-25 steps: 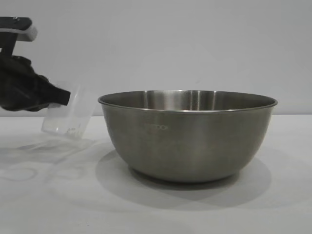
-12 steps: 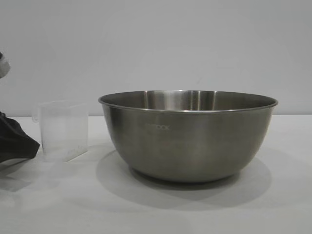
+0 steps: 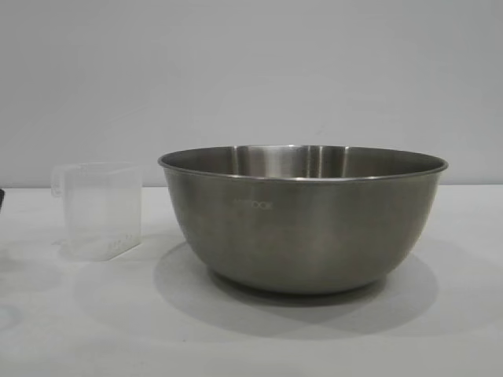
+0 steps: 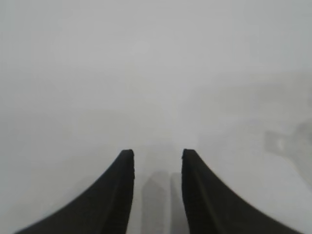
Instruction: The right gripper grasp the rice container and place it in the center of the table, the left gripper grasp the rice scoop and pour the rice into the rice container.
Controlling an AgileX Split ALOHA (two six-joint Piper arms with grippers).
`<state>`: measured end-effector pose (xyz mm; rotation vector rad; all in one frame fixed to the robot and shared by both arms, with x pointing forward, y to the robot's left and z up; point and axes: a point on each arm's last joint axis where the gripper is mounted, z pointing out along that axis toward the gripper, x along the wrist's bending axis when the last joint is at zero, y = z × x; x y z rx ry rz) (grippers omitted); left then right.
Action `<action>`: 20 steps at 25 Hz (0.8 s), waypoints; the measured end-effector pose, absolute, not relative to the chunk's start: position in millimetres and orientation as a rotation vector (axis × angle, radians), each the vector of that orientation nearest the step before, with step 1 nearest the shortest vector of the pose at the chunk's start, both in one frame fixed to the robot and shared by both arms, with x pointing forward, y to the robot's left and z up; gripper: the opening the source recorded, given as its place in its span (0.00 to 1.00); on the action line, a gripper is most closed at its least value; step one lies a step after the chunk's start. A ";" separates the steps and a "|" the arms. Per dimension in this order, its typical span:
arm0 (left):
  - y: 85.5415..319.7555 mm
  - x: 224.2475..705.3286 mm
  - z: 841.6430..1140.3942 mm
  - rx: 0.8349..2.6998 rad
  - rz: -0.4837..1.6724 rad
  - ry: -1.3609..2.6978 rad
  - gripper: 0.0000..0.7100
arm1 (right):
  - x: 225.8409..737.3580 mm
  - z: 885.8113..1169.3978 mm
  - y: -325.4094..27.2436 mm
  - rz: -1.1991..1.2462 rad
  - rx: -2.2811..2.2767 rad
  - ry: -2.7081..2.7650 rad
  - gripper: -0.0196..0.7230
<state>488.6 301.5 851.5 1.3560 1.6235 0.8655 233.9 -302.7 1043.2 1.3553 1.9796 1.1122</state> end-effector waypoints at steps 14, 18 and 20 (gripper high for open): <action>323.2 487.2 921.5 1.372 1.056 1.325 0.29 | 234.2 1043.2 -303.2 1.110 1.365 1.971 0.38; 321.4 479.5 942.9 1.378 1.067 1.306 0.29 | 234.4 1043.2 -303.5 1.106 1.364 1.969 0.38; 318.5 473.5 953.4 1.428 1.064 1.281 0.29 | 234.4 1043.2 -303.5 1.106 1.366 1.968 0.38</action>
